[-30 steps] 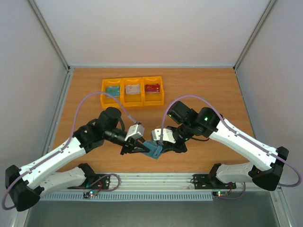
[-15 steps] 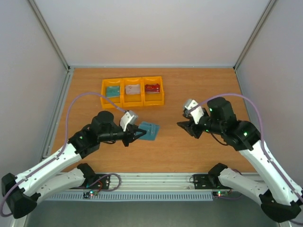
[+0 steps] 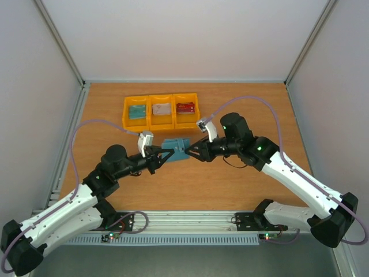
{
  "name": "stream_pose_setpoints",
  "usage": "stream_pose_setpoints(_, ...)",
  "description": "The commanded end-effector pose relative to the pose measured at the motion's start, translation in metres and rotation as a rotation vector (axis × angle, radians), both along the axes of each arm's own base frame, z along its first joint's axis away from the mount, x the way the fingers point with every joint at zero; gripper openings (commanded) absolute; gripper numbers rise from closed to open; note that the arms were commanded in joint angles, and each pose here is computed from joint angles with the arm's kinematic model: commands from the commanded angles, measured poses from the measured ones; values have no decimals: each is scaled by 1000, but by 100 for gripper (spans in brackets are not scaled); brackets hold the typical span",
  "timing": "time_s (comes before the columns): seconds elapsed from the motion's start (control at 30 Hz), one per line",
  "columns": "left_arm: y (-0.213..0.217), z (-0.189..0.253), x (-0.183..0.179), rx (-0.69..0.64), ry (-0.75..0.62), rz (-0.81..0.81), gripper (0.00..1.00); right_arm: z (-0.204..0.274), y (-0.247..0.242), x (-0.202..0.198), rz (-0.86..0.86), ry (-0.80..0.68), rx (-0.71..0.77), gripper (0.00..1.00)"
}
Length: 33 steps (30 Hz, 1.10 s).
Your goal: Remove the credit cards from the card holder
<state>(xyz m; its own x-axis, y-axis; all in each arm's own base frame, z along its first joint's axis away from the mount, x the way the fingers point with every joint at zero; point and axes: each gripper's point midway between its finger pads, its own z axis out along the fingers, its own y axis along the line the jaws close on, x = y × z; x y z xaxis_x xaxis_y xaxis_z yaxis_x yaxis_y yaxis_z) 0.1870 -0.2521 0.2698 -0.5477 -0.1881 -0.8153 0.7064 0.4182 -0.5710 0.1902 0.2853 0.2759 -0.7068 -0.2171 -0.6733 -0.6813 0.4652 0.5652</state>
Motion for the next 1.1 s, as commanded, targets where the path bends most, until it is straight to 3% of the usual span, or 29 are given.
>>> stream_pose_setpoints(0.0, 2, 30, -1, -113, -90, 3, 0, 18, 15, 4, 7, 26, 85, 34)
stream_pose_setpoints(0.4, -3, 32, -10, -121, -111, -57, 0, 28, 28, 5, 51, 34, 156, 29)
stream_pose_setpoints(0.7, -5, 29, -7, -105, -107, -51, 0, 26, 36, 5, 59, 64, 178, 2)
stream_pose_setpoints(0.87, -5, 29, -6, -129, -70, -43, 0, 27, 39, 5, 64, 75, 208, 1)
stream_pose_setpoints(1.07, -5, 24, -3, -213, 77, -31, 0, 28, 44, 9, 61, 74, 253, 1)
